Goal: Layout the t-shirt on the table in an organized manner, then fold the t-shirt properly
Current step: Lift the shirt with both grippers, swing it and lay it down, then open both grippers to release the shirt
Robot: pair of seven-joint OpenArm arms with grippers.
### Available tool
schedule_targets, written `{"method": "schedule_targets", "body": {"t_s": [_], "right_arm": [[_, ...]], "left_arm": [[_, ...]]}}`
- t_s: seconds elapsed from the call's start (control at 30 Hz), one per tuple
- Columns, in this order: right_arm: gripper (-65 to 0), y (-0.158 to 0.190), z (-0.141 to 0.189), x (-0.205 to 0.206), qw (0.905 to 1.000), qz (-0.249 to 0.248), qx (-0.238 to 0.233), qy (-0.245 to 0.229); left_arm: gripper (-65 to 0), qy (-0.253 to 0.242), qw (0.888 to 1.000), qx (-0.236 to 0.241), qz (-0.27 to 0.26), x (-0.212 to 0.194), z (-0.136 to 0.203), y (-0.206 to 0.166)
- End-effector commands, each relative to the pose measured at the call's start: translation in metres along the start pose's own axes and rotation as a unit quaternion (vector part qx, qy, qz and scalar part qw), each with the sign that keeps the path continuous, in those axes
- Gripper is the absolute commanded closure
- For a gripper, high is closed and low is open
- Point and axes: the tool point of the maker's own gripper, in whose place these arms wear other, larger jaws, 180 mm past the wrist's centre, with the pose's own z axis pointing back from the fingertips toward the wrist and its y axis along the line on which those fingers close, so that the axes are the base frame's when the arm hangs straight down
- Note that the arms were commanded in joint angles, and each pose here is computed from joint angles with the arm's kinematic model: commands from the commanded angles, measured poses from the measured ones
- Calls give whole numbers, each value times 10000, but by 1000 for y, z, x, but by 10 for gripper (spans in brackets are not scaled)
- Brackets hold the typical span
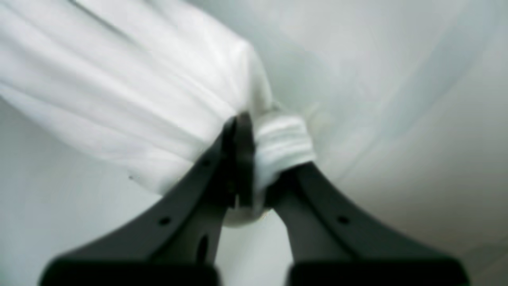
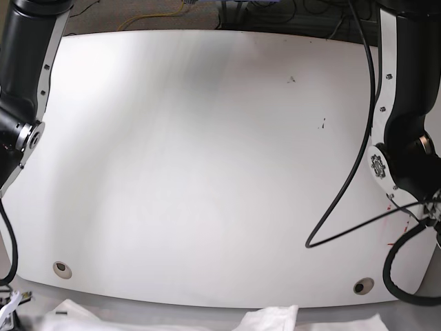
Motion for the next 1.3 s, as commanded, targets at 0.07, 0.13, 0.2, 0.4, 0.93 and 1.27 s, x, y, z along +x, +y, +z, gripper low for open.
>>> {"method": "schedule_targets", "body": {"t_s": [0.07,0.13,0.2,0.4,0.93,1.27], "right_arm": [[0,-5,13,-56,9979,-157,-297,555],[0,6,16,-81,9966,-167,-252,760],[0,19,20,-104,9950,-163,-190,964],[0,76,36,-196,9836,-565,182,1705],[0,207,103,-334,9424,-1551,1097,2752],[0,225,126,-357,9281,-1616,1242,3117]], "left_arm": [[-10,163,9995,223,-135,-35,19,5],[-10,457,9986,219,-174,-64,27,3],[-10,743,9968,194,-207,-93,36,-1],[0,1983,9801,38,-22,-206,75,-18],[0,3948,9166,256,571,-366,221,-9],[0,4616,8837,504,589,-398,285,2]]}}
